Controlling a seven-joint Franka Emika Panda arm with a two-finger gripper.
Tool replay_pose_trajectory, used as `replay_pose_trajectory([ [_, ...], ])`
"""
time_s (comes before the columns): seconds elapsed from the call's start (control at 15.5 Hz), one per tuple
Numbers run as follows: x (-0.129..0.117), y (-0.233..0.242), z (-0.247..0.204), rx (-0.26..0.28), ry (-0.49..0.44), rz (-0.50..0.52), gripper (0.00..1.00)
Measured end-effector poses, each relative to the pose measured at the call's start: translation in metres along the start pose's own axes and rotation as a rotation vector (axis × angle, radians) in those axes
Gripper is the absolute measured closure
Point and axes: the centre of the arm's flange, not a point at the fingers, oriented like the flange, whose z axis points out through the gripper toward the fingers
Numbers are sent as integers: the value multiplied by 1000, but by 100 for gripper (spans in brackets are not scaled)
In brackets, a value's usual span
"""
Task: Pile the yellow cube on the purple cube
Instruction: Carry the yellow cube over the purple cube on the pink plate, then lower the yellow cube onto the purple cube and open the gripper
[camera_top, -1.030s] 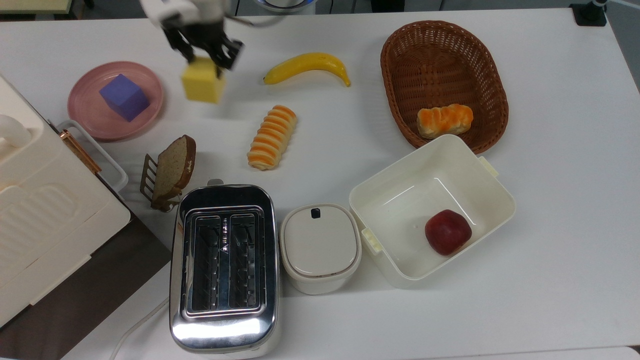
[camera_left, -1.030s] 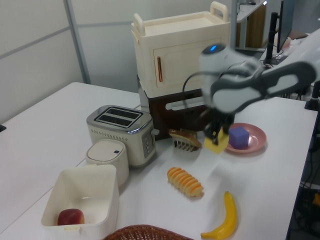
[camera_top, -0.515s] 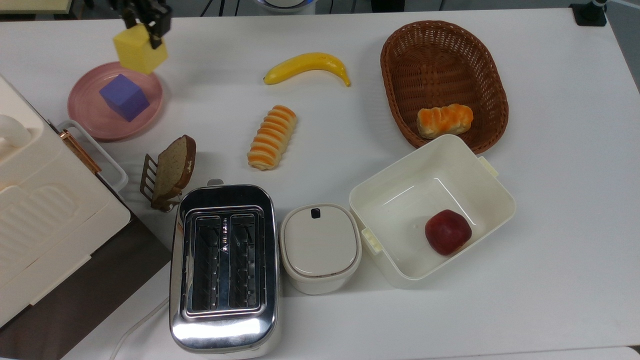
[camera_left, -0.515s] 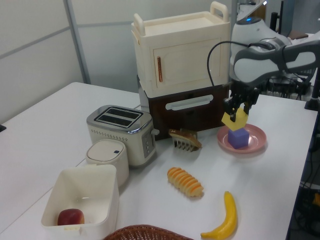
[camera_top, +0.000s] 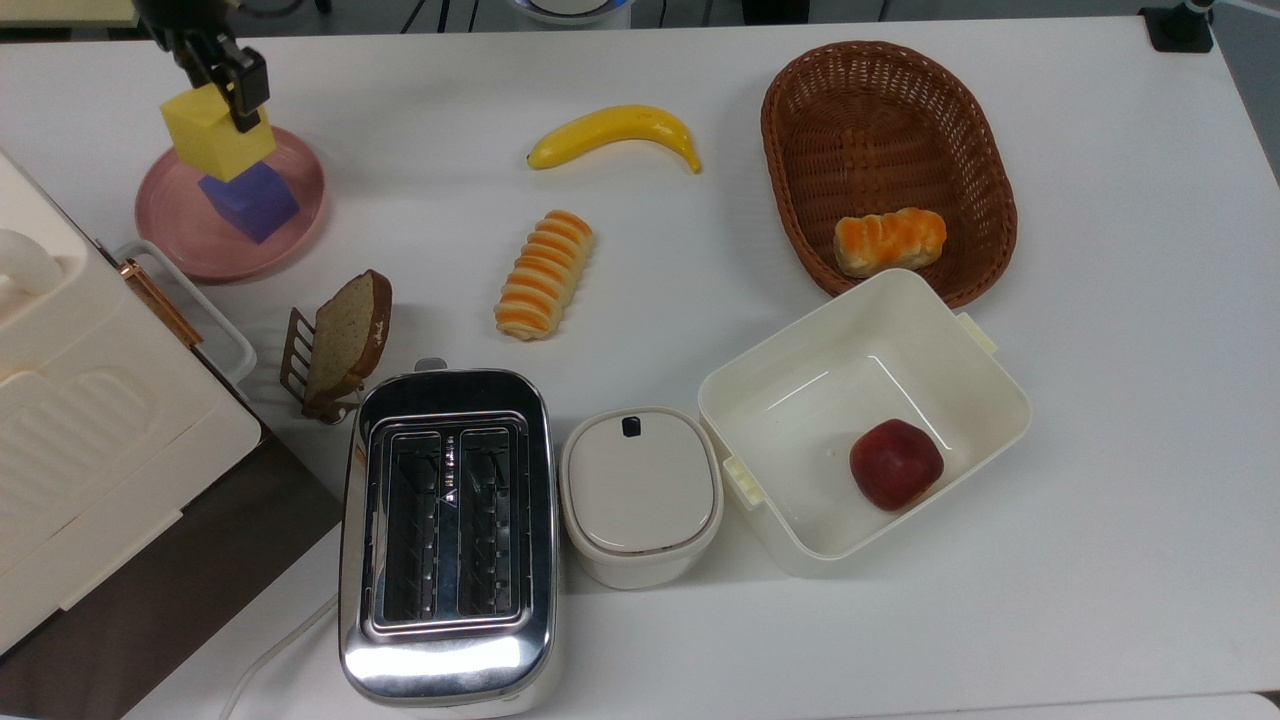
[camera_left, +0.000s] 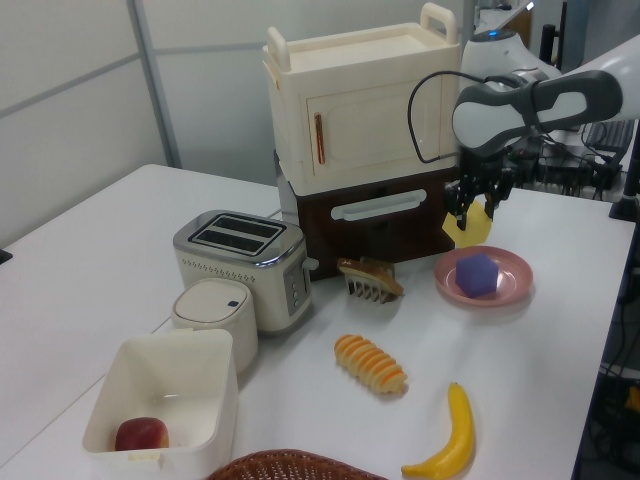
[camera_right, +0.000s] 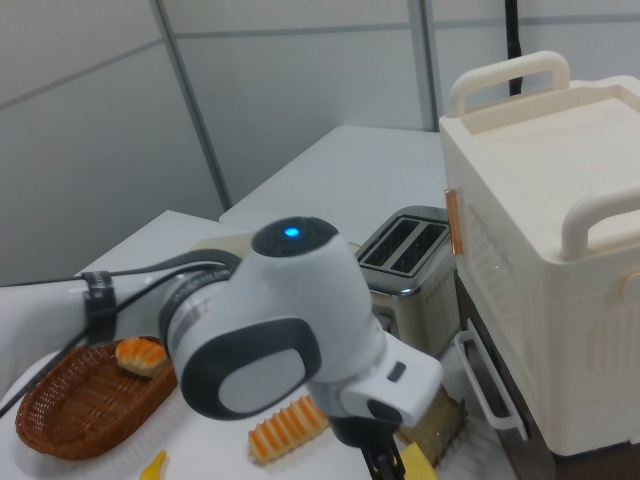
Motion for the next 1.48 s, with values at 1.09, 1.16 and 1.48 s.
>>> replay_pose_trajectory([
  [1.09, 9, 18, 60, 7, -108, 57, 44],
  [1.16, 10, 19, 60, 7, -107, 58, 44],
  [1.48, 10, 20, 59, 7, -106, 60, 48],
])
